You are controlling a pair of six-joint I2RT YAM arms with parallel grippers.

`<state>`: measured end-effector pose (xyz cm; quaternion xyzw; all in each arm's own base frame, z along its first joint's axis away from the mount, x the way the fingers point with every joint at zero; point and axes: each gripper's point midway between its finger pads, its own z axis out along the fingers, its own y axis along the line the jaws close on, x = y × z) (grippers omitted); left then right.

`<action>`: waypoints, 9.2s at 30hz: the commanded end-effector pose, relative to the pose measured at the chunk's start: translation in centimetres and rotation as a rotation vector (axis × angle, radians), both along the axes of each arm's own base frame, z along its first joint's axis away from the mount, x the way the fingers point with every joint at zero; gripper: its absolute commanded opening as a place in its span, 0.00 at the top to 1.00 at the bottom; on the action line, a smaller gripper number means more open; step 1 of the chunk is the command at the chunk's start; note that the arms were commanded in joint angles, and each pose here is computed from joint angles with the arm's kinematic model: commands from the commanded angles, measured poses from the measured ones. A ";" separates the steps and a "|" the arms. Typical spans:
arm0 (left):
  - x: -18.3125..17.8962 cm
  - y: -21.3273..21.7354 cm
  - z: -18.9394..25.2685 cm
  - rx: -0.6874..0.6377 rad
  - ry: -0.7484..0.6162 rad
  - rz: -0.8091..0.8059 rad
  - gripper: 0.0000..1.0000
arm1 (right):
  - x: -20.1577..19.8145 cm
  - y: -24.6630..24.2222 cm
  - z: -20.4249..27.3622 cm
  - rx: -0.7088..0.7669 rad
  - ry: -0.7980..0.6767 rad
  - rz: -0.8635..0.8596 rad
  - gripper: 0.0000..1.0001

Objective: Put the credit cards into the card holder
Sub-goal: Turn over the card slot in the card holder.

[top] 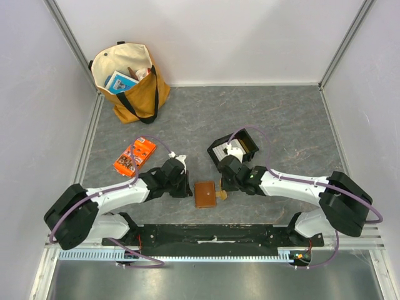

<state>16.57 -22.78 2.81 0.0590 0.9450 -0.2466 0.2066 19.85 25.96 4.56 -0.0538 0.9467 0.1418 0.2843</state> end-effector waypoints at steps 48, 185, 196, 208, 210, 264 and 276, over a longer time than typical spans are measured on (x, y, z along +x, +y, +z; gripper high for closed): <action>2.3 -2.9 0.6 -0.029 -0.029 -0.026 0.98 | -1.2 5.9 6.3 0.347 0.077 0.162 1.00; 2.5 5.7 7.0 -0.131 -0.094 0.365 0.98 | -4.6 16.2 2.6 0.406 0.154 0.295 1.00; 3.5 2.2 8.5 -0.333 -0.039 0.365 0.98 | -2.5 10.8 -0.1 0.143 0.079 0.174 1.00; 5.2 -1.3 9.2 -0.490 0.028 0.376 0.98 | 0.6 6.9 2.6 0.159 0.032 0.112 1.00; 5.2 -0.6 8.0 -0.451 0.018 0.390 0.98 | 0.6 7.6 2.6 0.168 0.047 0.132 1.00; 1.6 8.8 -0.6 0.043 -0.050 0.421 0.98 | -0.5 7.5 6.3 0.223 0.001 0.170 1.00; 1.8 8.6 -0.6 0.051 -0.052 0.409 0.98 | -0.8 7.0 6.8 0.229 0.005 0.167 1.00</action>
